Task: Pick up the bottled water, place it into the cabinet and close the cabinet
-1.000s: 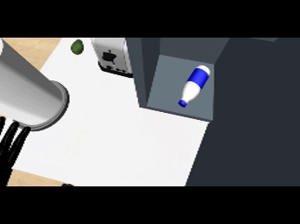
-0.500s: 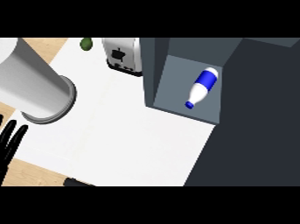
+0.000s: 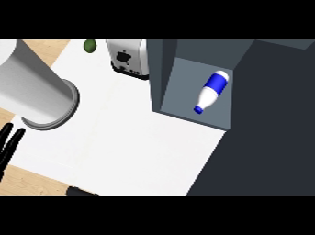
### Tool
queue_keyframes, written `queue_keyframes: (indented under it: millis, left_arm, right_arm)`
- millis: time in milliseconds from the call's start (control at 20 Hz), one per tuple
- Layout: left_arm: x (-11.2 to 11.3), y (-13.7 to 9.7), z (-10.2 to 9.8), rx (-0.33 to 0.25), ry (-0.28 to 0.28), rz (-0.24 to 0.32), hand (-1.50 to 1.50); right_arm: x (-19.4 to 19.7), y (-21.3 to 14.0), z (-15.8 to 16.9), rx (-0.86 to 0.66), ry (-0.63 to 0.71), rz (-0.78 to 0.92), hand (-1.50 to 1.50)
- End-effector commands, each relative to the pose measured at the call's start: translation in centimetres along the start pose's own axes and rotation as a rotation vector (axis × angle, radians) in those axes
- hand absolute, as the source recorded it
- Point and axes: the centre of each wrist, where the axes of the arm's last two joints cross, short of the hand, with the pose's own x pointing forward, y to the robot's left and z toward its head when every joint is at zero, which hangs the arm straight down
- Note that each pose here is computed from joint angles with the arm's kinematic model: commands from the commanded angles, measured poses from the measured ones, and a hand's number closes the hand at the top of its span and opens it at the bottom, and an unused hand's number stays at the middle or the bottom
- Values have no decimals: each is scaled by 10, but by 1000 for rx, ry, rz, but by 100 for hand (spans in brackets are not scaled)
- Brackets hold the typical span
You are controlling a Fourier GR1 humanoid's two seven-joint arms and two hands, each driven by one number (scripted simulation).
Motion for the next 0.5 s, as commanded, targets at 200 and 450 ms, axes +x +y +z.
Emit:
queue_keyframes:
  millis: [200, 450]
  left_arm:
    - [2, 3, 0, -3, -7, 17, -150]
    - [5, 6, -4, -9, -21, 1, -150]
  right_arm:
    - [-1, 7, -22, 43, -21, -49, 150]
    - [-10, 13, -25, 107, -38, -161, 150]
